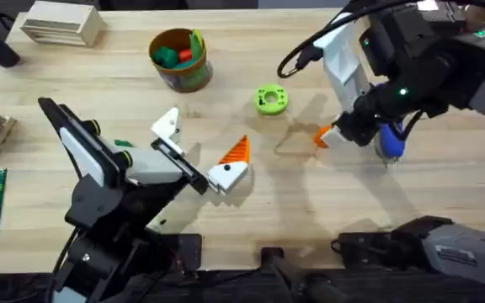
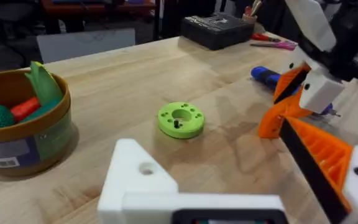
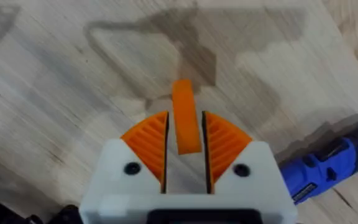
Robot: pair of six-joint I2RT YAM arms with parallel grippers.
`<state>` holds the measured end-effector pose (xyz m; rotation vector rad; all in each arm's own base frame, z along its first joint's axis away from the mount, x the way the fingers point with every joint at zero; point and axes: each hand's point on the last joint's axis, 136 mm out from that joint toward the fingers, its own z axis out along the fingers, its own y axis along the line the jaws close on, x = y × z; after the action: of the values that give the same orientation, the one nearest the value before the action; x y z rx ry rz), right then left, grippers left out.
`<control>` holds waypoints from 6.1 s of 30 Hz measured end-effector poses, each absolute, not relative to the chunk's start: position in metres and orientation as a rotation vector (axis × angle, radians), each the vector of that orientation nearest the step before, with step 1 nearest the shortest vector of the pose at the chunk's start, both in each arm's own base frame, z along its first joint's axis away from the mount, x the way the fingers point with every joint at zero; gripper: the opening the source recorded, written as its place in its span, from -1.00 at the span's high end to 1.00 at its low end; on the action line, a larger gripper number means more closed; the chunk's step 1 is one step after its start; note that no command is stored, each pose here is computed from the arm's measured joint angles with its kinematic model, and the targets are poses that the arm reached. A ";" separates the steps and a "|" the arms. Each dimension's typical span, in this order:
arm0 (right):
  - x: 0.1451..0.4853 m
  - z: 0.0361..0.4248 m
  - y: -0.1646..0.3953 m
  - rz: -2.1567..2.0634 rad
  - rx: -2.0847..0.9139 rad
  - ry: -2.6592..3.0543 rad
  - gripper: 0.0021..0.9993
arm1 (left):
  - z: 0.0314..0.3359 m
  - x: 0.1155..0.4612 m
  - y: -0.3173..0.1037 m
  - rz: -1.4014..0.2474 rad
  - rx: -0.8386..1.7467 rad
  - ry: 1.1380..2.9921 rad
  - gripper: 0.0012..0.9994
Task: Pick up the gripper from the table and insert it into the empty holder that is missing its gripper. Then pick up a screw, insert it into the mounting hole, and use the screwdriver to tighten it. Finally, clean up the table by picking up the vegetable and placing it into the bucket.
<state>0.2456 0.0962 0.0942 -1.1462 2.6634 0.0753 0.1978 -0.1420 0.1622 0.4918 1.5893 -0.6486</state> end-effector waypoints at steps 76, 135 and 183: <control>0.247 0.208 0.114 1.183 -0.219 2.356 0.97 | 0.164 0.170 -0.167 -0.822 0.660 1.545 -0.97; 0.252 0.166 0.300 2.173 -0.366 2.463 0.97 | 0.164 0.167 -0.169 -0.848 0.668 1.546 -0.98; 0.256 0.159 0.349 2.128 -0.357 2.540 0.98 | 0.161 0.184 -0.155 -0.789 0.546 1.598 -0.98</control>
<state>0.2557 0.3494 0.1591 -0.3574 2.5401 2.1276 0.1839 -0.1554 0.1610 0.5458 1.5976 -0.7890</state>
